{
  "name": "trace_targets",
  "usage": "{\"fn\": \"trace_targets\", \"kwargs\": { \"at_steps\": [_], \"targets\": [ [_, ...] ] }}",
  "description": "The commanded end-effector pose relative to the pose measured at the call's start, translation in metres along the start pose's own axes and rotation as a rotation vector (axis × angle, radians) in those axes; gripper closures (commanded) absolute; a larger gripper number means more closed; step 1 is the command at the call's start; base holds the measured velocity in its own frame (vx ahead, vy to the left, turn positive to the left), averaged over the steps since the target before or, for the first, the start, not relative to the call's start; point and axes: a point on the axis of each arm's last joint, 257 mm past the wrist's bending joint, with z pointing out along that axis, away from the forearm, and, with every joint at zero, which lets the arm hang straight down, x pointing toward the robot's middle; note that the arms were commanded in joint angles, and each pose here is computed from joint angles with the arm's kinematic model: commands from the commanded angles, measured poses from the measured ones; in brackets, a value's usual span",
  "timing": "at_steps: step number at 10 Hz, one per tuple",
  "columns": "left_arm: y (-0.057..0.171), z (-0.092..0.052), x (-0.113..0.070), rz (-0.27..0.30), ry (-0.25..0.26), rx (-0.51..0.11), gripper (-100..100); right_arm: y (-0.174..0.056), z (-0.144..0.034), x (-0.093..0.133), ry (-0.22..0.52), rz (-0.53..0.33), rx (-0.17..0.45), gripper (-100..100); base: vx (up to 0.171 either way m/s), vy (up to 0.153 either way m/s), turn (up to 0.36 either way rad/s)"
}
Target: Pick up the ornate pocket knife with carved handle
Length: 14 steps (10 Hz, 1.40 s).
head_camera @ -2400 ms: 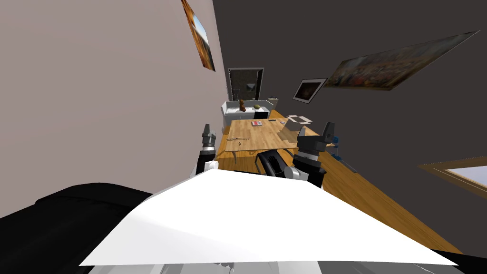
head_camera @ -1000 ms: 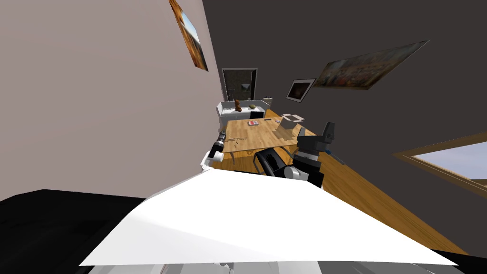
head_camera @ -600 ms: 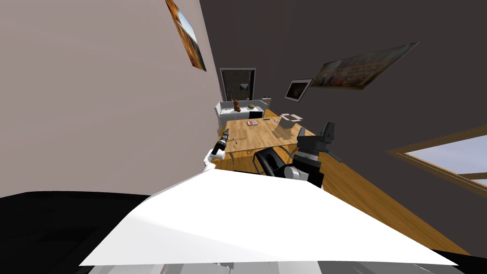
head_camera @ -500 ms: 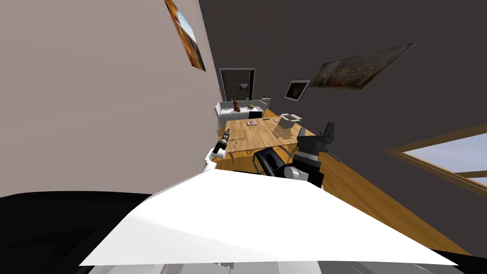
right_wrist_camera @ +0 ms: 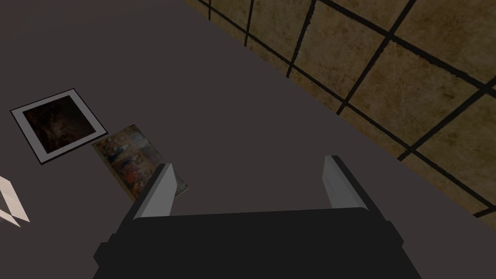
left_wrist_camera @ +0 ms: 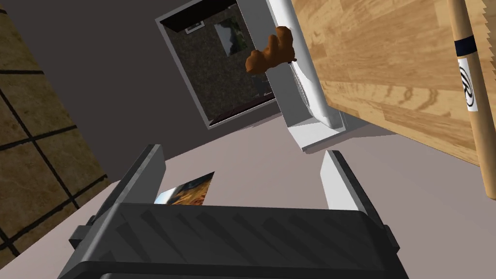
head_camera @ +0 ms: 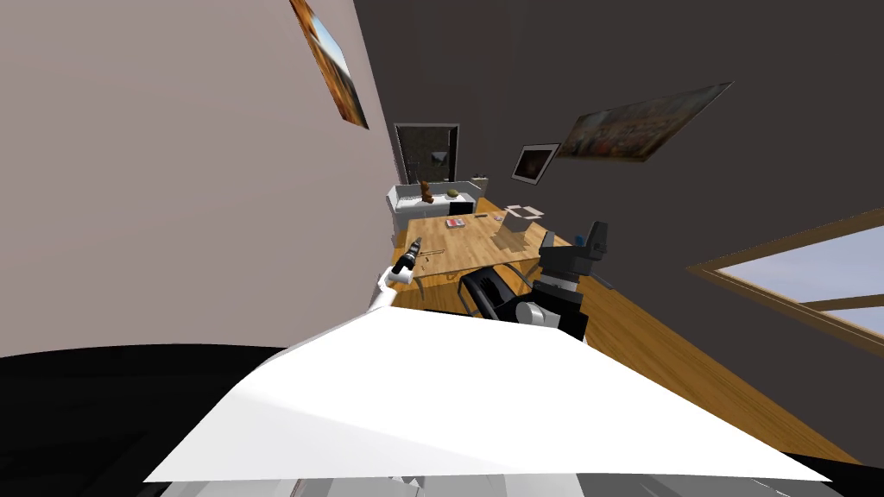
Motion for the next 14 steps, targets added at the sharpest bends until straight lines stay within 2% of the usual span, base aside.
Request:
{"fn": "trace_targets", "kwargs": {
  "at_steps": [1,2,3,4,5,6,7,8,9,10,11,12,13,14],
  "targets": [
    [0.007,0.012,0.012,0.023,0.031,-0.045,-100,0.0,0.0,0.0,0.0,0.0,0.0,0,0.004,0.008,-0.062],
    [0.019,0.012,0.014,0.023,0.038,-0.071,-100,0.0,0.0,0.0,0.0,0.0,0.0,0,0.003,0.008,-0.041],
    [0.022,0.022,0.023,0.043,0.063,-0.105,-100,0.0,0.0,0.0,0.0,0.0,0.0,0,0.003,0.009,-0.078],
    [0.035,0.02,0.026,0.043,0.07,-0.13,-100,0.0,0.0,0.0,0.0,0.0,0.0,0,0.004,0.01,-0.031],
    [0.039,0.029,0.035,0.065,0.096,-0.165,-100,0.0,0.0,0.0,0.0,0.0,0.0,0,0.004,0.008,-0.075],
    [0.048,0.028,0.037,0.065,0.101,-0.185,-100,0.0,0.0,0.0,0.0,0.0,0.0,0,0.004,0.009,-0.035],
    [0.055,0.035,0.047,0.088,0.129,-0.226,-100,0.0,0.0,0.0,0.0,0.0,0.0,0,0.007,0.01,-0.051],
    [0.061,0.033,0.048,0.088,0.132,-0.239,-100,0.0,0.0,0.0,0.0,0.0,0.0,0,0.004,0.01,-0.042],
    [0.061,0.041,0.056,0.111,0.157,-0.268,-100,0.0,0.0,0.0,0.0,0.0,0.0,0,0.003,0.009,-0.068],
    [0.071,0.038,0.058,0.111,0.163,-0.289,-100,0.0,0.0,0.0,0.0,0.0,0.0,0,0.003,0.009,-0.044],
    [0.069,0.045,0.066,0.135,0.187,-0.314,-100,0.0,0.0,0.0,0.0,0.0,0.0,0,0.004,0.011,-0.069],
    [0.083,0.041,0.068,0.136,0.193,-0.341,-100,0.0,0.0,0.0,0.0,0.0,0.0,0,0.006,0.011,-0.035],
    [0.083,0.046,0.076,0.16,0.218,-0.37,-100,0.0,0.0,0.0,0.0,0.0,0.0,0,0.005,0.011,-0.07],
    [0.092,0.043,0.077,0.161,0.223,-0.39,-100,0.0,0.0,0.0,0.0,0.0,0.0,0,0.004,0.011,-0.042]
  ]
}}
